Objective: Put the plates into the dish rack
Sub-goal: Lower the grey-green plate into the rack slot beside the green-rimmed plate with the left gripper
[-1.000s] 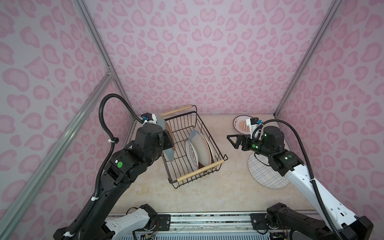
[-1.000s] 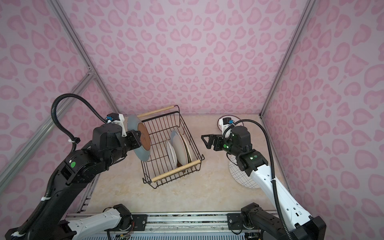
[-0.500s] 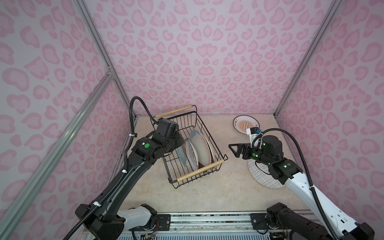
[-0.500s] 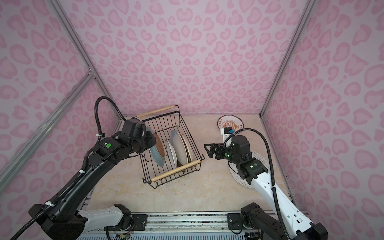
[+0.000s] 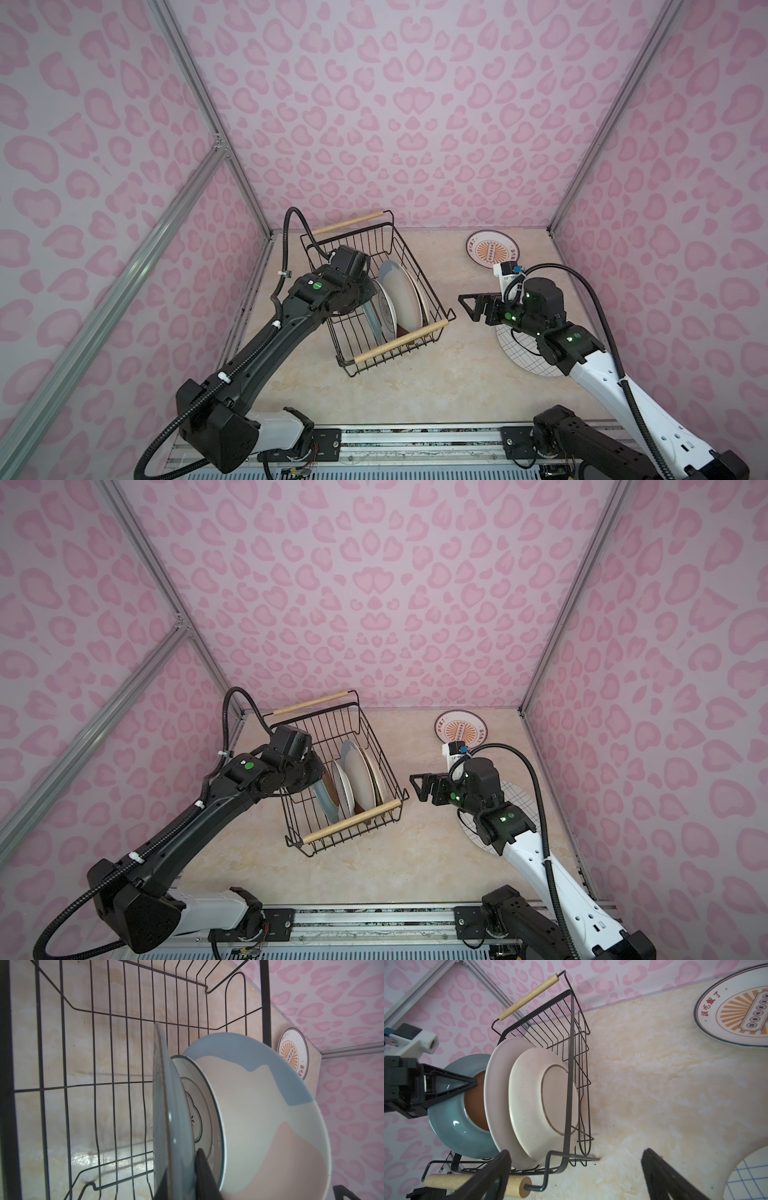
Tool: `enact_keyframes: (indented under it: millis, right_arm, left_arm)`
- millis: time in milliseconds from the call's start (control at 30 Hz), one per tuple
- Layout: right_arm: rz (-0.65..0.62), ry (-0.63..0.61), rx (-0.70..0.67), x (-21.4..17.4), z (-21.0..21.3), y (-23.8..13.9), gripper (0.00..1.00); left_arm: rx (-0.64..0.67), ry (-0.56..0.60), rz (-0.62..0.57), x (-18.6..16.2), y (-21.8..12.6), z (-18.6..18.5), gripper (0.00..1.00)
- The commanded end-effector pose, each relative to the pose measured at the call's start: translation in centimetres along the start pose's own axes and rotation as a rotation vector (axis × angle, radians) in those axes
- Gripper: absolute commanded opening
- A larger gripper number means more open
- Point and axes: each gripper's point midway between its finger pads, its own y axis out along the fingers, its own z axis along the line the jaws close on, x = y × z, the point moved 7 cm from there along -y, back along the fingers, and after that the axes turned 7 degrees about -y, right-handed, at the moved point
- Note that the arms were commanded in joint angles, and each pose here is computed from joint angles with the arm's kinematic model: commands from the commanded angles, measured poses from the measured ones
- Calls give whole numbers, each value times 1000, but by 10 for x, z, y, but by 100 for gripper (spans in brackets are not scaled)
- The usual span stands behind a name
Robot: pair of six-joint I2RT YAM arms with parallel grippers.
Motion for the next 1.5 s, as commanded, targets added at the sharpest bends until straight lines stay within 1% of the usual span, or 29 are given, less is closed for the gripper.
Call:
enact_keyframes:
  millis: [0,333,533,933,1100,1467]
  right_arm:
    - [-26,0,-8,1,-1,-1,97]
    - [-22,12,-7,-5,-4,-1,97]
    - [-17,19,-1,-8,-5,1,97]
    - [-11,29,5,-11,-5,2,97]
    - [-13,31,11,-12,-5,1,97]
    - [-13,36,11,-16,-6,-2,97]
  left_arm:
    - [-63,-26,-24,4,3,-10,3]
    - [-24,-39,9,-4,16,-4,3]
    - [-2,-27,20,-12,21,-4,3]
    - [47,2,13,-29,19,0,3]
    - [73,19,27,-35,22,2,3]
    - [81,39,52,-43,25,4,5]
